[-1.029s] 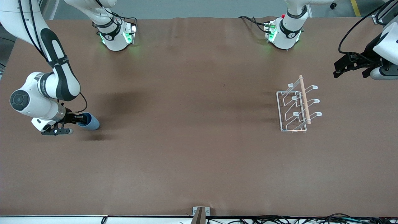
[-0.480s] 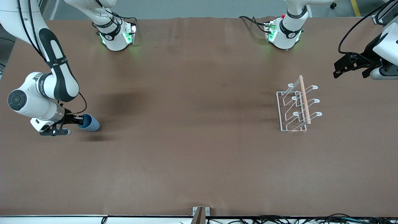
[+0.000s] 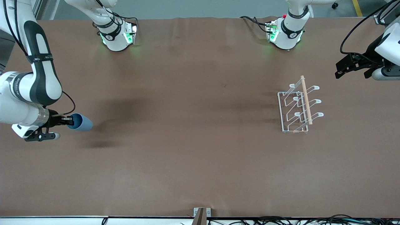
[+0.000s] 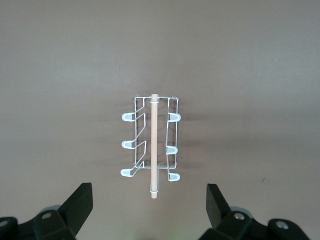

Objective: Hang cup on cup holder
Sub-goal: 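Lift the blue cup with the right gripper toward the table middle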

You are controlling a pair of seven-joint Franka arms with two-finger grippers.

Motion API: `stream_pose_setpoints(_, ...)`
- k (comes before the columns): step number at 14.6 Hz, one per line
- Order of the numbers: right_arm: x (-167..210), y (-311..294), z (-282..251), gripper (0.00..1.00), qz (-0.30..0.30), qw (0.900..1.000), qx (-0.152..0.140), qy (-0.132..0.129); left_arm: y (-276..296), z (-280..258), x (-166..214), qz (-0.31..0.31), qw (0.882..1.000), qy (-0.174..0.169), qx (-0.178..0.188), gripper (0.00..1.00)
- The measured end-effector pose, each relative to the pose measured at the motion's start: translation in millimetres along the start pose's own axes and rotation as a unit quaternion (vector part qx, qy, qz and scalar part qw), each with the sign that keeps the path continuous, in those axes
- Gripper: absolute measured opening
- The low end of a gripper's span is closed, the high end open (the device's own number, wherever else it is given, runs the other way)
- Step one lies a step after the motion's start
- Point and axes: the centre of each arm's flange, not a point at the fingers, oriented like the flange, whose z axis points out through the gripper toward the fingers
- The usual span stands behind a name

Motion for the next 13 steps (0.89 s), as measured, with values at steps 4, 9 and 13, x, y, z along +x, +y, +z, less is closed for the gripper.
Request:
stream_pose_setpoints(4,0.3,-33.3,-26.4,0.05,0.018,0.995,0.096,0.025,-1.0,-0.2,0.1,-0.001,1.0,0.0,0.0,1.0)
stream_pose_setpoints(9,-1.0,-90.2,-40.9,0.05,0.041,0.963,0.262,0.036,-1.1,-0.3,0.1,-0.001,1.0,0.0,0.0,1.0)
stream_pose_setpoints(13,-9.8,-151.4,-10.5,0.05,0.018,0.917,0.397,0.032,0.1,0.2,0.3,0.013,1.0,0.0,0.0,1.0)
